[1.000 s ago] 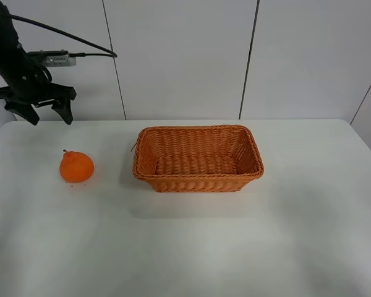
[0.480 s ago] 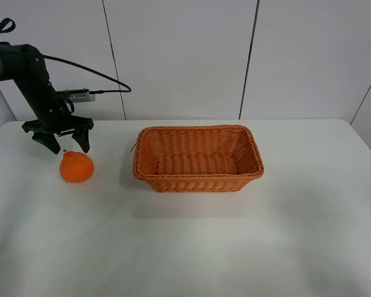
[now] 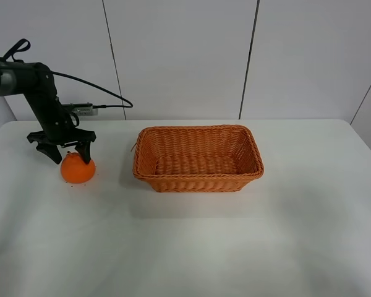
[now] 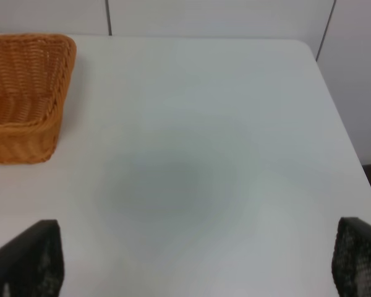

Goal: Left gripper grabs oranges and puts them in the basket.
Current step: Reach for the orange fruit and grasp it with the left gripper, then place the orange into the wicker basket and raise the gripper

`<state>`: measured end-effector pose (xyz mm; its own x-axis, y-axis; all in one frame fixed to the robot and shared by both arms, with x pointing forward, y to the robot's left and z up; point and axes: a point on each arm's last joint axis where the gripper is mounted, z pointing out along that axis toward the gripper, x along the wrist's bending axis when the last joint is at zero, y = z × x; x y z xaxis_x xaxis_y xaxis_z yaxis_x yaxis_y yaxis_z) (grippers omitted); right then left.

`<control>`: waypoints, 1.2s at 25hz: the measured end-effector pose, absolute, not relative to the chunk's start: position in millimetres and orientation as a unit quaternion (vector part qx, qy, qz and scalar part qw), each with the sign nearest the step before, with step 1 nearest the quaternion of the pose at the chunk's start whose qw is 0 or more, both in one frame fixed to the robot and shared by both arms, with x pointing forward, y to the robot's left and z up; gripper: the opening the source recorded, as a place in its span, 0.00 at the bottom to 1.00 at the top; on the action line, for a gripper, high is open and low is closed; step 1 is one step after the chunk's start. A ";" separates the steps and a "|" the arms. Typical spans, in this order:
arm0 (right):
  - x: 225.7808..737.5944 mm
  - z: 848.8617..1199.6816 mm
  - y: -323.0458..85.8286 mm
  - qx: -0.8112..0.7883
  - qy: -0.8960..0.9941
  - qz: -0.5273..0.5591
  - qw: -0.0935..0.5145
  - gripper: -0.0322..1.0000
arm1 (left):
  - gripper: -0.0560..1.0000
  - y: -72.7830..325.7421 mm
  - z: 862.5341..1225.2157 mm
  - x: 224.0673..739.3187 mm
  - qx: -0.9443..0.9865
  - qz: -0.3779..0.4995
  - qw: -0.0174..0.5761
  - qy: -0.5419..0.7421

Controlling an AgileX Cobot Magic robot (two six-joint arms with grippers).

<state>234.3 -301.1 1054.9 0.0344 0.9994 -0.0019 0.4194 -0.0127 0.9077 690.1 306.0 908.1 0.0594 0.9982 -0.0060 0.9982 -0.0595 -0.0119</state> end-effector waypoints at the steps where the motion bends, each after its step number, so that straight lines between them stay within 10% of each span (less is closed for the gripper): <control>1: 234.3 1054.9 -301.1 0.606 0.586 0.374 0.388 0.70 | 0.86 306.0 904.8 690.1 -0.727 0.009 0.005 -0.686; 9: 234.3 1054.9 -301.0 0.606 0.586 0.374 0.388 0.70 | 0.80 303.8 889.9 686.9 -0.716 0.027 0.006 -0.698; 16: 234.3 1054.9 -301.0 0.606 0.586 0.374 0.388 0.70 | 0.31 304.5 889.2 684.1 -0.714 0.028 0.012 -0.699; 30: 234.3 1054.9 -301.0 0.606 0.586 0.374 0.388 0.70 | 0.22 307.0 970.5 689.6 -0.710 -0.013 -0.013 -0.704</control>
